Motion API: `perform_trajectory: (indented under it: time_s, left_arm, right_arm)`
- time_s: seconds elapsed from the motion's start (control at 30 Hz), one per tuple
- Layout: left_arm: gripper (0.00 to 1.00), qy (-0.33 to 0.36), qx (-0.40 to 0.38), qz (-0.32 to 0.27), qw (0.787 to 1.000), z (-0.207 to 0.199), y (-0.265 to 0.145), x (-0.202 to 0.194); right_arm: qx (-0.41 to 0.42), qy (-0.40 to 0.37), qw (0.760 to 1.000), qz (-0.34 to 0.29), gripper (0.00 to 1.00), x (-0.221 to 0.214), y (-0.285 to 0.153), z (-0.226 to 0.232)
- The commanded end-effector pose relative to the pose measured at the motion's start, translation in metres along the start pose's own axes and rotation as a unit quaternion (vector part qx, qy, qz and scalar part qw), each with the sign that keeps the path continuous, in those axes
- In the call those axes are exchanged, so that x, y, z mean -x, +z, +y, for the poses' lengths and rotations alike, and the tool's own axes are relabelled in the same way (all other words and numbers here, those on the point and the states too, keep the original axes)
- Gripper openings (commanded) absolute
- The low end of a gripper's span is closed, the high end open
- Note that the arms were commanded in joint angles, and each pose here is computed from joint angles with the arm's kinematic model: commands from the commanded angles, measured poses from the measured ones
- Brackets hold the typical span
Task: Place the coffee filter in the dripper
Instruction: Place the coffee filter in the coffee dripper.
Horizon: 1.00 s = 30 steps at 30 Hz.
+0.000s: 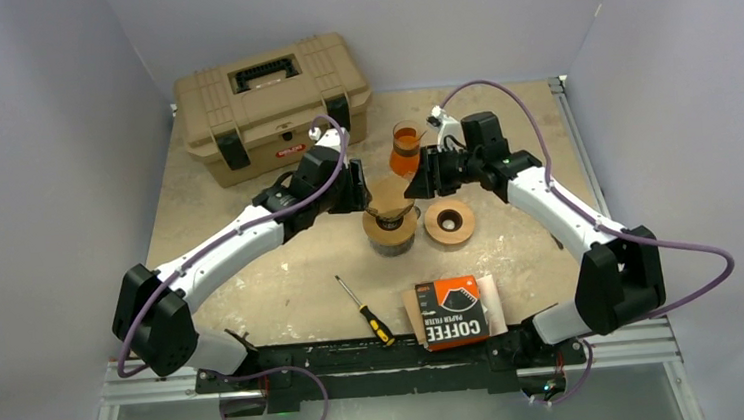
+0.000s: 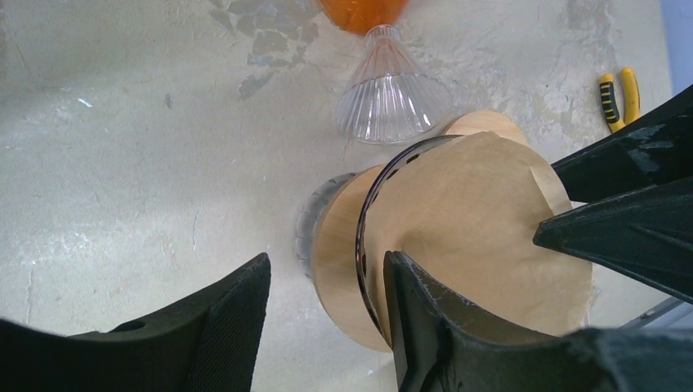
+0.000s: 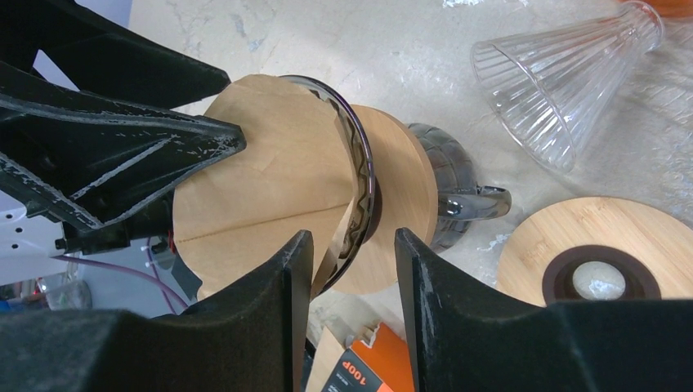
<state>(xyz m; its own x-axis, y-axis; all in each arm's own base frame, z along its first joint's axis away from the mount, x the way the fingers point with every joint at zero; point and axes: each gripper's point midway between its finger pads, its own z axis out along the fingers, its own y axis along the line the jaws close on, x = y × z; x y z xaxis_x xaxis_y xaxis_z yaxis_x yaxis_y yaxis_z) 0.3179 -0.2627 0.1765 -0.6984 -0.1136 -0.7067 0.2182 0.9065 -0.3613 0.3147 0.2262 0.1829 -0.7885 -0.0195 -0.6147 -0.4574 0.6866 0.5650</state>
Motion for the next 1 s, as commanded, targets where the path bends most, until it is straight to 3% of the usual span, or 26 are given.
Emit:
perform_trajectory:
  time_s: [0.0, 0.5, 0.97]
  left_arm:
    - [0.52, -0.007, -0.032, -0.029, 0.999, -0.011, -0.011, 0.014]
    - [0.48, -0.013, -0.051, -0.023, 0.998, -0.015, -0.015, 0.009]
    - [0.37, -0.025, -0.052, -0.019, 0.998, -0.012, -0.017, 0.0]
  right_arm:
    - [0.018, -0.012, 1.0, -0.007, 0.44, 0.002, 0.001, 0.004]
    - [0.028, -0.028, 0.999, -0.012, 0.36, -0.007, -0.003, 0.006]
    - [0.043, -0.048, 0.998, -0.026, 0.33, -0.009, -0.01, 0.014]
